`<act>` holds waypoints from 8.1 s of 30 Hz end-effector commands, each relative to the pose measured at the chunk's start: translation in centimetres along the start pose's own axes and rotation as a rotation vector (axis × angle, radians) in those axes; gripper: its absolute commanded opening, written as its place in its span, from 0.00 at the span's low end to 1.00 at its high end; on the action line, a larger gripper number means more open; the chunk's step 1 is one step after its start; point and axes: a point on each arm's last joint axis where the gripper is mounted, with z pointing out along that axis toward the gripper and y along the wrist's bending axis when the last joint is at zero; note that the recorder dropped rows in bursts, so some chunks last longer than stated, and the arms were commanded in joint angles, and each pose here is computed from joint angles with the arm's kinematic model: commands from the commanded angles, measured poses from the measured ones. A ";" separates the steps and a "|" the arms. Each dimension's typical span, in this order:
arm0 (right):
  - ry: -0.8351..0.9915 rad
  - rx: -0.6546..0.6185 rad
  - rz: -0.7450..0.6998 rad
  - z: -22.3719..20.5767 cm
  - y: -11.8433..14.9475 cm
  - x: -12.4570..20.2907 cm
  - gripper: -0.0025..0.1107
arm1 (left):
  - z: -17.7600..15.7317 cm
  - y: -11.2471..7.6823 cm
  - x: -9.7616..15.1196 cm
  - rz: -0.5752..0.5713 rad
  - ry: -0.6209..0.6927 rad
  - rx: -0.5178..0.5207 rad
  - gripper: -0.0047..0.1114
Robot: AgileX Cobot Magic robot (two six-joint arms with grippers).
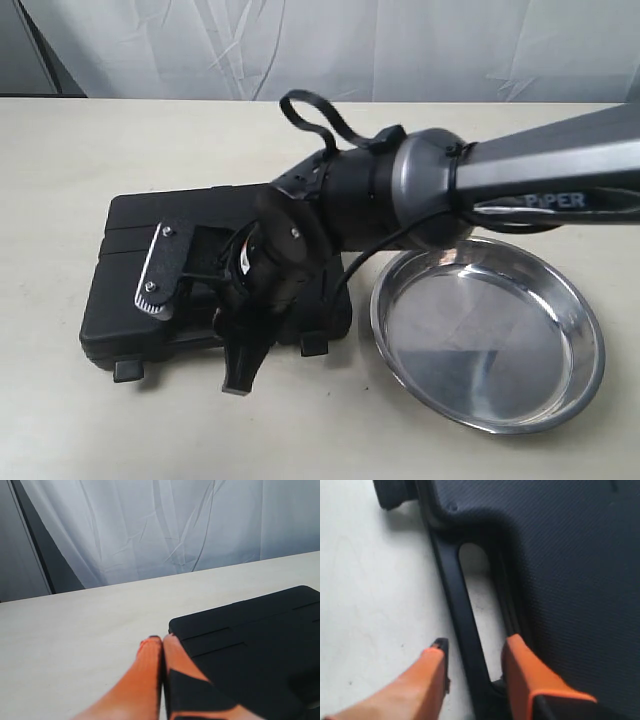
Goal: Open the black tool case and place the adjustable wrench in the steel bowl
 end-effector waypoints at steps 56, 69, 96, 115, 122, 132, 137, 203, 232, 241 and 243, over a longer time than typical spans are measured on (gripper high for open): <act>-0.098 -0.168 0.320 -0.7 1.3 -1.2 0.02 | 0.0 0.0 -0.1 -0.002 -0.004 0.001 0.04; -0.114 0.008 0.063 -1.6 0.7 -1.8 0.01 | 0.0 0.0 -0.1 -0.002 -0.004 0.001 0.04; -0.224 -0.075 0.235 -4.6 1.2 -3.0 0.01 | 0.0 0.0 -0.1 -0.002 -0.004 0.001 0.04; 0.046 -0.042 -0.051 1.9 1.3 0.2 0.01 | 0.0 0.0 -0.1 -0.002 -0.004 0.001 0.04; -0.015 -0.003 -0.054 -0.7 0.8 -0.8 0.01 | 0.0 0.0 -0.1 -0.002 -0.004 0.001 0.04; -0.103 0.091 -0.108 -5.0 0.0 -1.9 0.01 | 0.0 0.0 -0.1 -0.002 -0.004 0.001 0.04; -0.117 0.210 -0.207 -7.0 -0.9 -2.2 0.01 | 0.0 0.0 -0.1 -0.002 -0.004 0.001 0.04; -0.075 0.736 0.125 -8.7 -14.0 3.5 0.47 | 0.0 0.0 -0.1 -0.002 -0.004 0.001 0.04; 0.011 1.043 0.419 -14.9 -16.0 3.3 0.31 | 0.0 0.0 -0.1 -0.002 -0.004 0.001 0.04; -0.140 0.765 0.436 -11.6 -15.1 1.7 0.02 | 0.0 0.0 -0.1 -0.002 -0.004 0.001 0.04; -0.146 0.711 0.432 -9.9 -15.0 1.6 0.02 | 0.0 0.0 -0.1 -0.002 -0.004 0.001 0.04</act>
